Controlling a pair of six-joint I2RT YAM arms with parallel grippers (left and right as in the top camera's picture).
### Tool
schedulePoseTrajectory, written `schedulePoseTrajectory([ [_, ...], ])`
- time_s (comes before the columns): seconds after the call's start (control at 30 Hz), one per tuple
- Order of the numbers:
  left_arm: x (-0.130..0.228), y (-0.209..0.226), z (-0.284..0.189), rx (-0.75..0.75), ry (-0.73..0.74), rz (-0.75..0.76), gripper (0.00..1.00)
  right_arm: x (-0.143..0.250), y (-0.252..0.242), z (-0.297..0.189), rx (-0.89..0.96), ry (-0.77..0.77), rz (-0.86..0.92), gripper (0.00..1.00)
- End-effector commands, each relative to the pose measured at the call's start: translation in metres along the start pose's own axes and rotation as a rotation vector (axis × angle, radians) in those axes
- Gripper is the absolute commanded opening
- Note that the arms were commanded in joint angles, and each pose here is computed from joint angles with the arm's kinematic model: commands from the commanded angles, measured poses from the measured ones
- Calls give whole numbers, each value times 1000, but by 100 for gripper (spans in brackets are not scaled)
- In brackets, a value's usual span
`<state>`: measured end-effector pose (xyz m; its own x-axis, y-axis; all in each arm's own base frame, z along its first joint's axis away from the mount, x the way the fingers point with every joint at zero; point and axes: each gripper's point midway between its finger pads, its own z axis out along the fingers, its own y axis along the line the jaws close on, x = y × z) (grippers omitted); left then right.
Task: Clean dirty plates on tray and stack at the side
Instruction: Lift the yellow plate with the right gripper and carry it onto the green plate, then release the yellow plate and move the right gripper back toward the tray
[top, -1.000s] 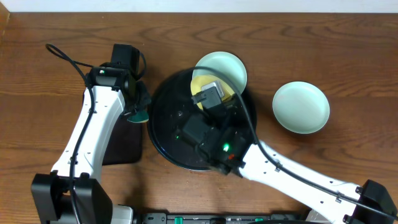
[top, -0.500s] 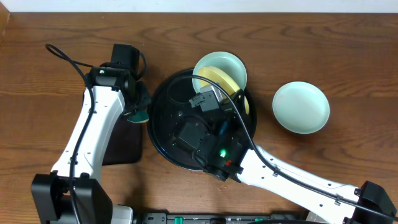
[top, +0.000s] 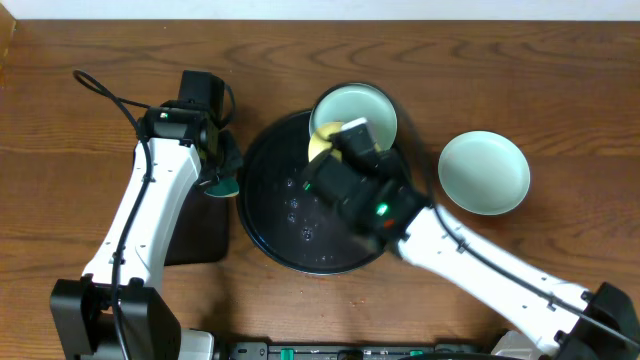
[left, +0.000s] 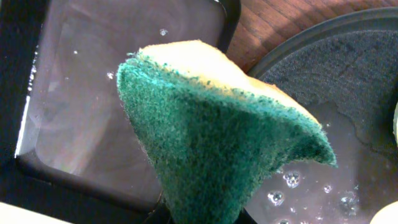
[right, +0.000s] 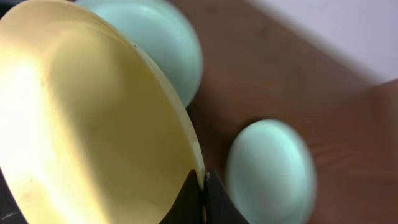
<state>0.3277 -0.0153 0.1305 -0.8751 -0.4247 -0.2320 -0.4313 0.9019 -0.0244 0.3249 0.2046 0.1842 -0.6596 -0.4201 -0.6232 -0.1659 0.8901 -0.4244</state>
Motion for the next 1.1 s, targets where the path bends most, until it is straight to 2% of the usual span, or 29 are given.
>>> schedulePoseTrajectory([
  [0.0,-6,2,-2,-14,-17,5,7,4,17,7,-320,128,158,1],
  [0.13,-6,2,-2,-14,-17,5,7,5,-4,22,-461,206,305,1],
  [0.27,-6,2,-2,-14,-16,5,7,11,-46,41,-500,262,462,1],
  [0.43,-6,2,-2,-14,-16,5,8,39,-109,65,-408,341,627,1],
  [0.67,-6,2,-2,-14,-16,5,8,102,-198,84,-173,466,813,1],
  [0.87,-6,2,-2,-14,-16,5,7,151,-220,93,-95,559,880,1],
  [1.07,-6,2,-2,-14,-16,5,7,174,-212,111,-79,608,878,1],
])
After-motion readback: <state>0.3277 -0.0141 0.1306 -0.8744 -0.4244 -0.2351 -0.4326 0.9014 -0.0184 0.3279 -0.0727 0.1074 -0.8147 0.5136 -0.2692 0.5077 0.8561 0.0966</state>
